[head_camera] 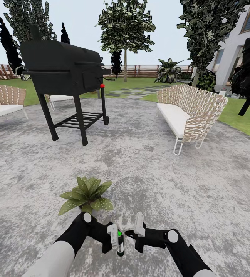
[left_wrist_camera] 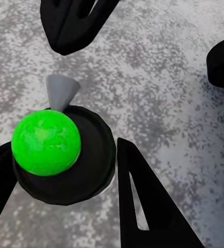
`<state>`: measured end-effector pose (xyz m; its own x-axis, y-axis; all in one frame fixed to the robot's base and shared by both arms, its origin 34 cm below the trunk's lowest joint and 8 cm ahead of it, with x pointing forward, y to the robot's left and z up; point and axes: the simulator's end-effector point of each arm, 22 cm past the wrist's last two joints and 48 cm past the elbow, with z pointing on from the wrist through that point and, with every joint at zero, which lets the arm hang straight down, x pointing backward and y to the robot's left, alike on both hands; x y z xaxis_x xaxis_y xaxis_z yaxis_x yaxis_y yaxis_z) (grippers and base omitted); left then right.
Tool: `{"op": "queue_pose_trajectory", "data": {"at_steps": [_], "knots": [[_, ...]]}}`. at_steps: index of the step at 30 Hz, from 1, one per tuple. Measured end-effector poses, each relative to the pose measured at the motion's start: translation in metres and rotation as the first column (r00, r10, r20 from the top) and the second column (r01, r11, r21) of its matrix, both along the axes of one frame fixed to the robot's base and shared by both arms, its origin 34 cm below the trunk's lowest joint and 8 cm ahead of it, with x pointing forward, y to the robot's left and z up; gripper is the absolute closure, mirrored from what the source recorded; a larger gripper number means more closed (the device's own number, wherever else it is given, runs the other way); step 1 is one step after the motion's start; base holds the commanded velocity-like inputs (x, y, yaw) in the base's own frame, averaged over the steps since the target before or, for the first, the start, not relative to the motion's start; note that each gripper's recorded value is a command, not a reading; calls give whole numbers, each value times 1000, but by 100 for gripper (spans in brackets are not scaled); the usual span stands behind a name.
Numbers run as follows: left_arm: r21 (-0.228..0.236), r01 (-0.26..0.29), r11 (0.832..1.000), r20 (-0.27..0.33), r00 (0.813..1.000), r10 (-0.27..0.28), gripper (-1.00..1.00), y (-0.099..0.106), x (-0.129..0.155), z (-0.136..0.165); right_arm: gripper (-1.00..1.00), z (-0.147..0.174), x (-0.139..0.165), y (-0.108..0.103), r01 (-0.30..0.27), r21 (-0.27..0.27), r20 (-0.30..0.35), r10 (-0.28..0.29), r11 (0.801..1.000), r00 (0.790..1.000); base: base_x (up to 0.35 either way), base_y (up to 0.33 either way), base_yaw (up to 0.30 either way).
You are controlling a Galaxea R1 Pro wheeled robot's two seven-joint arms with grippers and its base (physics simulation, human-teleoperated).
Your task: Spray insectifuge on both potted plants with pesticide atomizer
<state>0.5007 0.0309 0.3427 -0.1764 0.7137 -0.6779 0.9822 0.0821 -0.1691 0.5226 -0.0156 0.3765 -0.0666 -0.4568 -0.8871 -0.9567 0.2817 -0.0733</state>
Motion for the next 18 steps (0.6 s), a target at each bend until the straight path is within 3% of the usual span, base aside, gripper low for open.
{"op": "queue_pose_trajectory", "data": {"at_steps": [10,18], "knots": [[-4,7,1000,-30,1000,-7,100,-3,-10,-5,100,0,0,0,0,0,0,0,1000,1000,0,0,0],[-53,-26,998,-33,999,24,100,-11,-5,3,100,0,0,0,0,0,0,0,1000,1000,0,0,0]]}}
